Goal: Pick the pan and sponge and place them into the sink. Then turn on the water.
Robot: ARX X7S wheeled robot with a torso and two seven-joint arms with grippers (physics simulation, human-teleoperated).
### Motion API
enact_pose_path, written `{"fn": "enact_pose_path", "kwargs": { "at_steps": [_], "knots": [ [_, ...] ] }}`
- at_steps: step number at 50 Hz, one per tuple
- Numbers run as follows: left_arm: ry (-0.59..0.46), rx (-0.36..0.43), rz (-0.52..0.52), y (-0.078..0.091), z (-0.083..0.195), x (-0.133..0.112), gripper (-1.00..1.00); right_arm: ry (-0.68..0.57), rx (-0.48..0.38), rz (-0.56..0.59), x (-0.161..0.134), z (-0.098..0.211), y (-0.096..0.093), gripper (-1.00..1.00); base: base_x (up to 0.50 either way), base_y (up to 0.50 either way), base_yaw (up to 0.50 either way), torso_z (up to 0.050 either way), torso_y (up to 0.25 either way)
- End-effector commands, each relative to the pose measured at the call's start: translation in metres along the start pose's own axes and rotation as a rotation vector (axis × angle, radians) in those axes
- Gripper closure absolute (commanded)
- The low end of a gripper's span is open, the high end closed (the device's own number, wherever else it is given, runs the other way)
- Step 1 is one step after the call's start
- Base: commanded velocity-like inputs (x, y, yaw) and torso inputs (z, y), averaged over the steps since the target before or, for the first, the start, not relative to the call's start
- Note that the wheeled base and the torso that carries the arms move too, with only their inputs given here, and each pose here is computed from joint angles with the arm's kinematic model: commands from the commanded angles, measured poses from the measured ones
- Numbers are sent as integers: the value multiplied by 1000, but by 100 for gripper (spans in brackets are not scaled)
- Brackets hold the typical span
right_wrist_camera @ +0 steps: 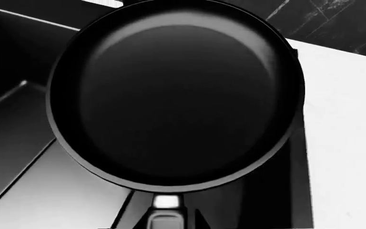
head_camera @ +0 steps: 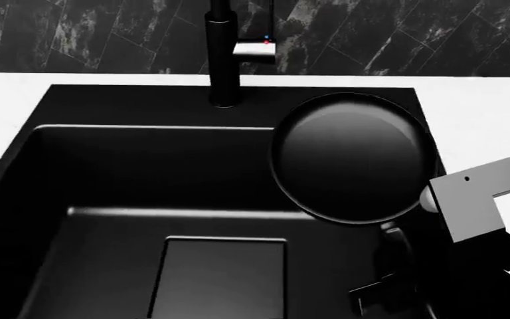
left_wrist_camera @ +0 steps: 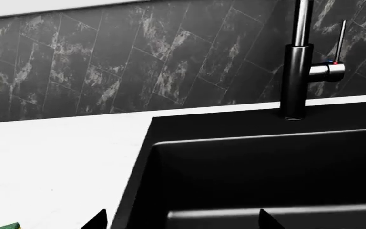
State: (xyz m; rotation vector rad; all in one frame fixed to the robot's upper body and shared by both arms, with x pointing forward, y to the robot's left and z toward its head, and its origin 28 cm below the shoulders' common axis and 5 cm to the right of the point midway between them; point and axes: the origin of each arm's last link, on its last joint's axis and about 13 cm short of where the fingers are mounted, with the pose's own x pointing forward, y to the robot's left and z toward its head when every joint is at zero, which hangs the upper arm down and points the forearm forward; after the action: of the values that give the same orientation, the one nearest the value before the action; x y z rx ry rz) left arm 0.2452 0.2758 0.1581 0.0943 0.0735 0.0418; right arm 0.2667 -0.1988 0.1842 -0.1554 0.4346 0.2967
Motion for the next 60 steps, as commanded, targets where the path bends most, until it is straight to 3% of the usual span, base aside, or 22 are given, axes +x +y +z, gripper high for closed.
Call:
{"fn": "enact_pose_path", "kwargs": {
  "at_steps": [1,18,60],
  "knots": [
    [0,1,-1,0,-1,0,-100,-54,-17,-40,-3,8,-4,100,164,500,0,0,0],
    [0,6,-8,-1,-1,-1,-100,-50,-24,-39,-5,7,-6,100,168,375,0,1,2],
    [6,12,-10,2,-2,-3,-100,-39,-49,-31,-3,8,-4,100,87,3,0,0,2]
  ]
}}
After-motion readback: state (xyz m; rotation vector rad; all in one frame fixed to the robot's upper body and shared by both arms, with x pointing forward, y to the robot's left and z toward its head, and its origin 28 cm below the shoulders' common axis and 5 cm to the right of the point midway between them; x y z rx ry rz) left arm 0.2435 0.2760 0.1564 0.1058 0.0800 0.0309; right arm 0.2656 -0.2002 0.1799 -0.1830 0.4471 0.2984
